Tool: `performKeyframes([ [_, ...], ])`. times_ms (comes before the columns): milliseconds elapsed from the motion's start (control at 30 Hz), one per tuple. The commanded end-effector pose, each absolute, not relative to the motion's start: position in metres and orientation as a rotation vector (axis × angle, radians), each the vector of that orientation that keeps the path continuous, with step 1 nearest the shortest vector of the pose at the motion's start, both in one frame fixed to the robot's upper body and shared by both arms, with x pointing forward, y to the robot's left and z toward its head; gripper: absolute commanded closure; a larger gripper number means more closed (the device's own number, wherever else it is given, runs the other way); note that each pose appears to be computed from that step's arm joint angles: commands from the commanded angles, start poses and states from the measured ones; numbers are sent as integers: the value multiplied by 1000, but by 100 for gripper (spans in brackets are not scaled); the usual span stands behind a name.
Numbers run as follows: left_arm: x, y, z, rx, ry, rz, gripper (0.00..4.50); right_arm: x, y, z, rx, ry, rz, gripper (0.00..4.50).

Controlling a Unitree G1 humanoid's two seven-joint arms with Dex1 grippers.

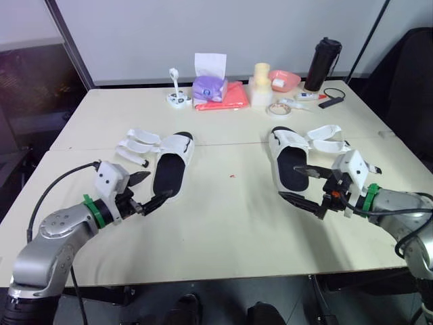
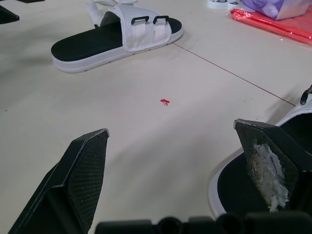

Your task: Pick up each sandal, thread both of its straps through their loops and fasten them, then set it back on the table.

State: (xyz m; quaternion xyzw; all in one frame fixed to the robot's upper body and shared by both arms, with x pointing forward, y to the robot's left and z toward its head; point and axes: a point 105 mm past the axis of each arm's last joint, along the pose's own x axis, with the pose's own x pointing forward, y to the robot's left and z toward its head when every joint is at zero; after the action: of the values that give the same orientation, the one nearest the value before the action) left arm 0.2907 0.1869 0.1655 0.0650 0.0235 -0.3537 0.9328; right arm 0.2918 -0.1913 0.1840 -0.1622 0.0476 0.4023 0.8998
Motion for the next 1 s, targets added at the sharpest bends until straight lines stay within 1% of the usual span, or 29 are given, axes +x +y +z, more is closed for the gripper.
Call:
performKeyframes([
  [33, 284, 187, 171, 154, 51, -761, 0, 288, -191, 193, -360, 75, 843, 4],
  [367, 282, 177, 178, 142, 35, -779, 0, 288, -197, 191, -368, 79, 820, 4],
  [467, 283, 175, 176, 143, 37, -782, 0, 290, -200, 192, -370, 74, 805, 4],
  [600, 282, 170, 173, 145, 41, -794, 0, 291, -201, 185, -367, 84, 793, 4],
  [800, 278, 166, 169, 151, 48, -813, 0, 300, -210, 179, -366, 82, 722, 4],
  [933, 281, 166, 170, 152, 38, -807, 0, 307, -216, 184, -398, 51, 667, 4],
  [1000, 282, 164, 169, 155, 34, -805, 0, 317, -222, 191, -452, 16, 599, 4],
])
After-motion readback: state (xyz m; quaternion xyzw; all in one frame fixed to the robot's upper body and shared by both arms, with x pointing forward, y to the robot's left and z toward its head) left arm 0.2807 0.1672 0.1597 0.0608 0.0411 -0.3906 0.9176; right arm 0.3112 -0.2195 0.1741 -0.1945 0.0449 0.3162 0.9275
